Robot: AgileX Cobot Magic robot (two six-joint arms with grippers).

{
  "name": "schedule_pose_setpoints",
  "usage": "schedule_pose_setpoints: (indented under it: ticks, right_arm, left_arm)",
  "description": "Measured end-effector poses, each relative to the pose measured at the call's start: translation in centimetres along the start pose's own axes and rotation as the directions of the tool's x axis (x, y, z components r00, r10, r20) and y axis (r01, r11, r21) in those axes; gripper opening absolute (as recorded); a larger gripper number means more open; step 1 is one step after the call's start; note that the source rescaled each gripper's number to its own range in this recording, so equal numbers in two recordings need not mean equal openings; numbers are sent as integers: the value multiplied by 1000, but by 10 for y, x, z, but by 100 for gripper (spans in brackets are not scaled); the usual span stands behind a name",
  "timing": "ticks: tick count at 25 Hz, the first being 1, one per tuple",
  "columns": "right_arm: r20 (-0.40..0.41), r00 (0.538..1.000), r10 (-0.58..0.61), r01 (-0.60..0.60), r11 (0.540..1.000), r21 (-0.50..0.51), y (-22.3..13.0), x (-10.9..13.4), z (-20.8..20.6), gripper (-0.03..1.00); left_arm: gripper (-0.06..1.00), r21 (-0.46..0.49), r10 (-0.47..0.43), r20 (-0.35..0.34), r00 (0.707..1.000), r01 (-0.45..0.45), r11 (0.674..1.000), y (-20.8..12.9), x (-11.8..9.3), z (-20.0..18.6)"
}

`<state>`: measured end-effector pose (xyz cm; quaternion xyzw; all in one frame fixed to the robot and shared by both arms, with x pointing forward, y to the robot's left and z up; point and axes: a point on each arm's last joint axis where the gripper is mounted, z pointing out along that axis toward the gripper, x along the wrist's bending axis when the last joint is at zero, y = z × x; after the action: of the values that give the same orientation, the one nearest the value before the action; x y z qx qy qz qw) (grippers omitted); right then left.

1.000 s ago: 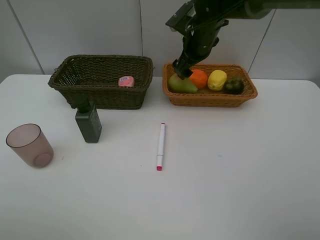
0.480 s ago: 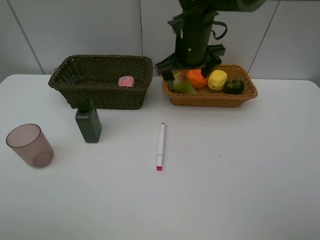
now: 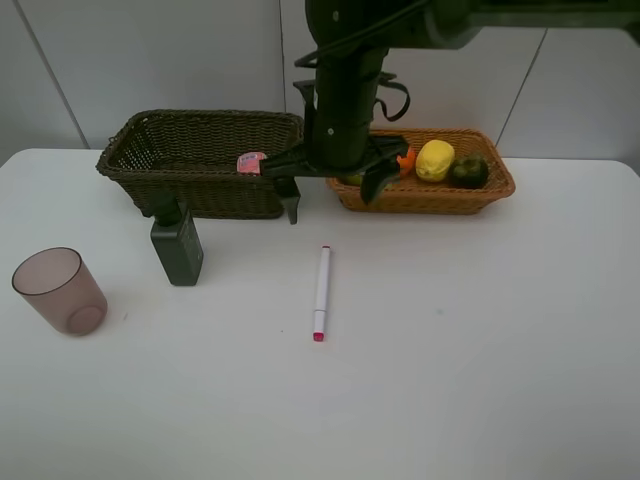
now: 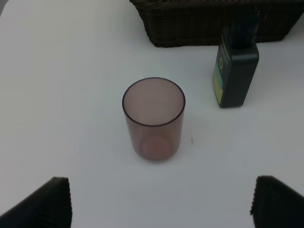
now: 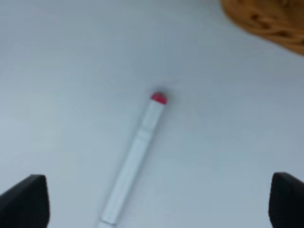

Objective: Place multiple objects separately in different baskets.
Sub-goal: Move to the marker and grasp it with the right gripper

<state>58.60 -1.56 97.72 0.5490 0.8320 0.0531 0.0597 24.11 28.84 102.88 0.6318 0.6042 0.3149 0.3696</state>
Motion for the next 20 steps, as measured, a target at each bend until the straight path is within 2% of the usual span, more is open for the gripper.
schedule_pose_setpoints:
  ticks: [3,8,20]
  right_arm:
    - [-22,1000,-1,2,999,38,-2,9,14,96]
    - [-11,1000,-4,5,995,96,-7,11,41,96]
    - [-21,1000,7,-4,989,147,-11,16,85,96]
  left_arm:
    - [100,0,0,0,1000,0,1000,0,0,0]
    - [100,0,0,0,1000,0,1000,0,0,0]
    - [100,0,0,0,1000,0,1000,0,0,0]
